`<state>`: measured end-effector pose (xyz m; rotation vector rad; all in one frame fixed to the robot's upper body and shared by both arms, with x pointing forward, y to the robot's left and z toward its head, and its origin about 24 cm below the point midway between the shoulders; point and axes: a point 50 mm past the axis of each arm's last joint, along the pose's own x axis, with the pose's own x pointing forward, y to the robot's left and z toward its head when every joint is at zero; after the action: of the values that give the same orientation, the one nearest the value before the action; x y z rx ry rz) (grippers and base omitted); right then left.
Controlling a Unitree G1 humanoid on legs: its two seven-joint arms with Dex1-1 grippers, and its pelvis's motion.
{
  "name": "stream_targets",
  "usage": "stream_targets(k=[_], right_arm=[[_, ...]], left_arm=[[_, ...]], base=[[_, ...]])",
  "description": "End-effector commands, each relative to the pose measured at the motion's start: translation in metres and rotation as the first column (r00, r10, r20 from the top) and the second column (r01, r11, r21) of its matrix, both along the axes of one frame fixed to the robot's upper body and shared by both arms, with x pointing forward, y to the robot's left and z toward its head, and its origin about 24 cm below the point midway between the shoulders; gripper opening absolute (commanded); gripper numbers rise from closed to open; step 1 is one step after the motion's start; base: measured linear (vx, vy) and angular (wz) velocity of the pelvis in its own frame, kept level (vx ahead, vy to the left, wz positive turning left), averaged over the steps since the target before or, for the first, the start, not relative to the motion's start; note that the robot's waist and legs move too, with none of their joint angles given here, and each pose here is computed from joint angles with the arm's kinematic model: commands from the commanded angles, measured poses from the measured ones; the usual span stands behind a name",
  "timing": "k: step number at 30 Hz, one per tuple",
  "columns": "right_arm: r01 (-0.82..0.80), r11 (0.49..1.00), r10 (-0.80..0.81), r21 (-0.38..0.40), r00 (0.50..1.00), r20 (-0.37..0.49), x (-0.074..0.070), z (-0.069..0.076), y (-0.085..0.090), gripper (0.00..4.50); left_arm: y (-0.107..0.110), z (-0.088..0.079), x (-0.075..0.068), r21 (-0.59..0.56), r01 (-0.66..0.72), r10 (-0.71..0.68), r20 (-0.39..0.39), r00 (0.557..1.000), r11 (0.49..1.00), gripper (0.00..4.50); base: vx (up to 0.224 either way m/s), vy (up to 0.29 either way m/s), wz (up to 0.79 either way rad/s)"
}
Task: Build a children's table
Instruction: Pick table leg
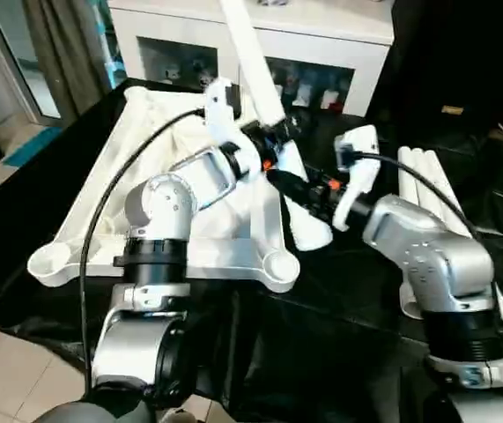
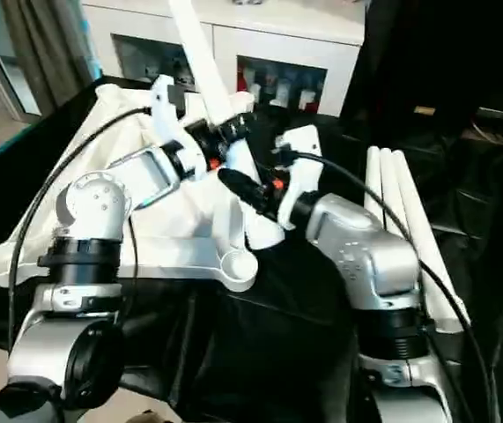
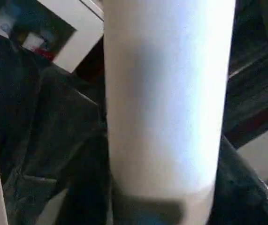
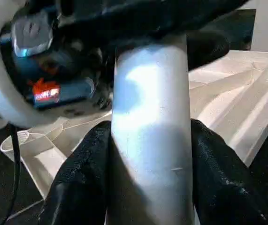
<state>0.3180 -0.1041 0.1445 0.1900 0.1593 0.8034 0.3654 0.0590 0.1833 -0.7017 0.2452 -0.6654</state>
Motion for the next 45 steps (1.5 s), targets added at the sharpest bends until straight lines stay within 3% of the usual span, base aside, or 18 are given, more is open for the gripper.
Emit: stream_targets(k=[1,5,11,12,13,14,16,17,21,30,32,42,45], right_arm=[[0.011,1.0,-0.011,-0.006,0.999,0.053,0.001,0.009,0.002,1.84],[0.019,1.0,-0.018,-0.015,0.998,0.058,0.001,0.009,0.003,1.84],[0.026,1.0,-0.025,-0.011,0.998,0.057,0.002,0.008,0.002,1.84],[0.0,1.0,-0.001,0.023,0.999,0.04,0.001,0.008,0.001,2.4],[-0.01,0.999,0.009,0.032,0.999,0.036,0.0,0.008,0.0,2.4],[-0.042,0.998,0.04,0.053,0.999,0.026,-0.004,0.008,-0.004,2.54],[-0.065,0.996,0.064,0.065,0.998,0.018,-0.008,0.007,-0.006,2.6],[-0.118,0.989,0.119,0.091,0.993,0.0,-0.014,0.005,-0.01,2.81],[-0.244,0.959,0.25,0.144,0.968,-0.024,-0.031,0.004,-0.019,2.88],[-0.347,0.925,0.36,0.154,0.93,-0.07,-0.044,0.001,-0.024,2.88],[-0.351,0.922,0.368,0.164,0.926,-0.085,-0.044,-0.001,-0.022,2.55],[-0.381,0.909,0.403,0.168,0.907,-0.121,-0.053,-0.005,-0.021,1.91],[-0.38,0.91,0.402,0.165,0.906,-0.129,-0.054,-0.006,-0.022,1.88]], left_arm=[[0.003,0.001,0.004,0.015,-0.063,0.063,-0.006,0.998,0.998,2.16],[0.002,0.0,0.004,0.029,-0.067,0.067,-0.004,0.998,0.997,1.9],[-0.003,0.001,-0.002,0.053,0.01,-0.013,0.052,0.999,0.999,1.86],[-0.006,0.003,-0.006,0.071,0.085,-0.092,0.102,0.991,0.994,1.86],[-0.007,0.003,-0.008,0.078,0.109,-0.118,0.118,0.986,0.991,1.86],[-0.008,0.006,-0.015,0.079,0.216,-0.227,0.166,0.96,0.973,1.86],[-0.007,0.007,-0.018,0.08,0.271,-0.281,0.189,0.941,0.959,1.86],[-0.002,0.008,-0.022,0.08,0.332,-0.341,0.217,0.914,0.94,1.86],[0.011,0.016,-0.029,0.071,0.467,-0.467,0.283,0.838,0.881,1.86],[0.02,0.041,-0.048,-0.012,0.693,-0.608,0.467,0.642,0.721,1.86],[0.017,0.042,-0.053,-0.029,0.718,-0.619,0.483,0.619,0.695,1.86],[0.011,0.033,-0.059,-0.016,0.725,-0.635,0.468,0.614,0.689,1.86],[0.012,0.029,-0.058,-0.014,0.701,-0.619,0.457,0.639,0.713,1.86]], base=[[0.0,0.0,0.0],[0.0,0.0,0.0],[0.0,0.0,0.0],[0.0,0.0,0.0],[0.0,0.0,0.0],[0.0,0.0,0.0],[0.0,0.0,0.0],[0.0,0.0,0.0],[0.0,0.0,0.0],[0.0,0.0,0.0],[0.0,0.0,0.0],[0.0,0.0,0.0],[0.0,0.0,0.0]])
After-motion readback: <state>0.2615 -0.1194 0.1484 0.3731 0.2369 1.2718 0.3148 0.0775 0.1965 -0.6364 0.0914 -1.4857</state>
